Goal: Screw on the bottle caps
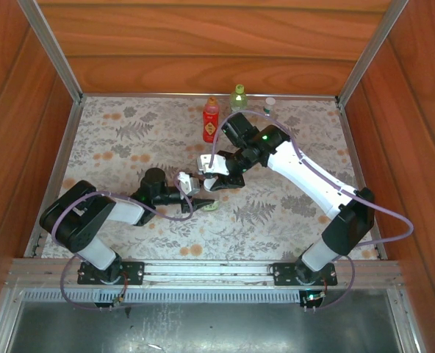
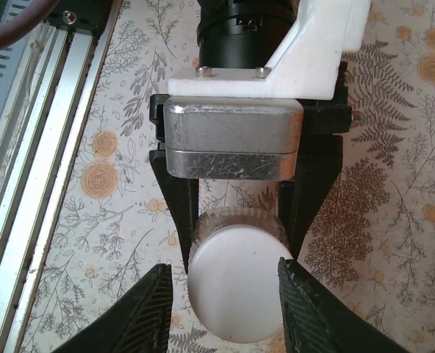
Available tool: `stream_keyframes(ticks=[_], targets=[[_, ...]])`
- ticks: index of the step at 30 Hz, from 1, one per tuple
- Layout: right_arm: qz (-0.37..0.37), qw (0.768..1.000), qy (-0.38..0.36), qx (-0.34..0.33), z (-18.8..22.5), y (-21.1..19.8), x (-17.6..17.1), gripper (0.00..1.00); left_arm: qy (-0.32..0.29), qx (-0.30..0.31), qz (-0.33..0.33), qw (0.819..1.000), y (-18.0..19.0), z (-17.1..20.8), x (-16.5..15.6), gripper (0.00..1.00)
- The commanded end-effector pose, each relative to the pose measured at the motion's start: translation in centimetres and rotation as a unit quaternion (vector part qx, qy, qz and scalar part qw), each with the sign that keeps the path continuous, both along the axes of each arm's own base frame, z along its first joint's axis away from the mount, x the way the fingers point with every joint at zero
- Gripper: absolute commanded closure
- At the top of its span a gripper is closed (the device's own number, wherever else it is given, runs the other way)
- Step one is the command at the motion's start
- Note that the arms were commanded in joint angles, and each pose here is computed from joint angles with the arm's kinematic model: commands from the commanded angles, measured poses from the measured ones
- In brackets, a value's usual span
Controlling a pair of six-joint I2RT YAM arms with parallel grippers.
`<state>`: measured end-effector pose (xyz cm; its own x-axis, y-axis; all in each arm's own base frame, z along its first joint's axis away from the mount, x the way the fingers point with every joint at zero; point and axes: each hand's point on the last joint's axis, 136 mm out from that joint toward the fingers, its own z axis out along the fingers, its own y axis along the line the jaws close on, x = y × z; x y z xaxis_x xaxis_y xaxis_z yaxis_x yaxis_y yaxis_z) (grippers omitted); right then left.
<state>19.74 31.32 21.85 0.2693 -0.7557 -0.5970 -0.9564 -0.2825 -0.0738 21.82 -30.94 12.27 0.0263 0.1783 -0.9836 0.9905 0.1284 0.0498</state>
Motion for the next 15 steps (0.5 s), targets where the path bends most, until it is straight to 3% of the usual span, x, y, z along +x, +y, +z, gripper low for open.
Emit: stream_keyframes(ticks=[1,10,15], targets=[[0.009,1.000,0.003,-0.019,-0.74,-0.23,-0.31,0.52,0.022,0.024,-0.001,0.999,0.73,-1.68,-0.73,0.43],[0.003,1.000,-0.004,-0.011,-0.53,0.52,0.52,0.48,0.023,0.024,-0.002,0.999,0.68,-1.66,-0.75,0.43],[0.008,1.000,0.005,-0.009,-0.49,0.59,0.19,0.52,0.024,0.022,-0.005,0.999,0.66,-1.59,-0.84,0.43]])
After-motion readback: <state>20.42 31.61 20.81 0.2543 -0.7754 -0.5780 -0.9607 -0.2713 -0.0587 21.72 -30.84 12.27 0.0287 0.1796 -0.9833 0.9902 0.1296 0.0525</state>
